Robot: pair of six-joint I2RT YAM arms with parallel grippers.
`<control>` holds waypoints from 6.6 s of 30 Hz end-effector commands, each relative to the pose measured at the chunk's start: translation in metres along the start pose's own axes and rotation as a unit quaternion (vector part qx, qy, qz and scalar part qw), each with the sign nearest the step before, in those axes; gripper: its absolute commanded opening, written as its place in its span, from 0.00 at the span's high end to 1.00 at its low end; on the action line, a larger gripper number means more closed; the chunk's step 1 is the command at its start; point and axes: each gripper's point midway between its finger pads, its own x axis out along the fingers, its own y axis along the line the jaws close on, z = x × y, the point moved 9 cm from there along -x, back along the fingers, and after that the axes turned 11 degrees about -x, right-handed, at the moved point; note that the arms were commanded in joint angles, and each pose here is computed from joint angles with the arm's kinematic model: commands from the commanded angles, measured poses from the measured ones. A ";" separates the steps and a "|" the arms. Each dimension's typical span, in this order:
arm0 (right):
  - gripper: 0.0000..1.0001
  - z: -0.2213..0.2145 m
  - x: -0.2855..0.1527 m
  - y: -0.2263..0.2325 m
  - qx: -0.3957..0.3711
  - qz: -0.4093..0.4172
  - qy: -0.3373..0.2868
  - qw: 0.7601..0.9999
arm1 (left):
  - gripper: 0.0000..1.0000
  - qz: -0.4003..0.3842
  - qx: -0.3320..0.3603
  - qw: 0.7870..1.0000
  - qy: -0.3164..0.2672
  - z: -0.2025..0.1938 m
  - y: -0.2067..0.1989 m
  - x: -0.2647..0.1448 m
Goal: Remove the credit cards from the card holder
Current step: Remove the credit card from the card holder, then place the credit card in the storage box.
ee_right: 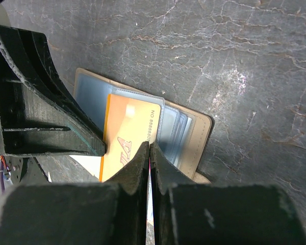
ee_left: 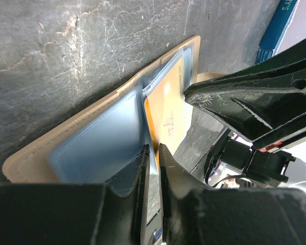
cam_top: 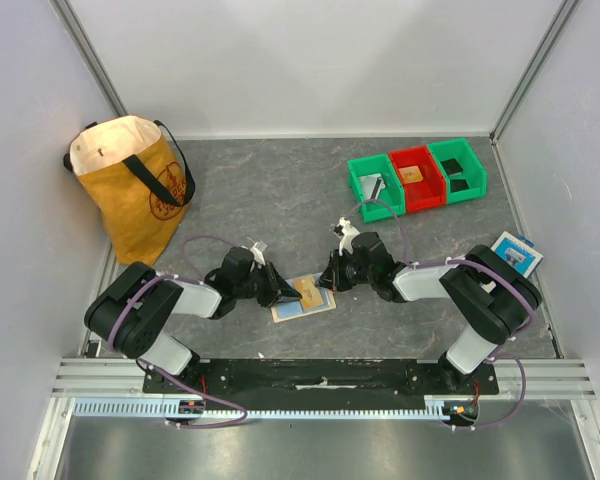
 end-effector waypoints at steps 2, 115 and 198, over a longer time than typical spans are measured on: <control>0.93 -0.022 -0.001 -0.010 0.013 -0.022 0.044 0.999 | 0.85 -0.036 -0.002 0.999 0.008 -0.003 -0.008 0.000; 0.93 -0.030 -0.002 -0.026 0.061 0.016 0.089 0.994 | 0.98 0.000 0.017 1.000 0.015 -0.006 0.011 -0.023; 0.34 0.077 -0.048 0.085 0.066 0.236 -0.205 0.948 | 0.98 -0.267 0.042 0.933 -0.235 -0.006 -0.062 -0.117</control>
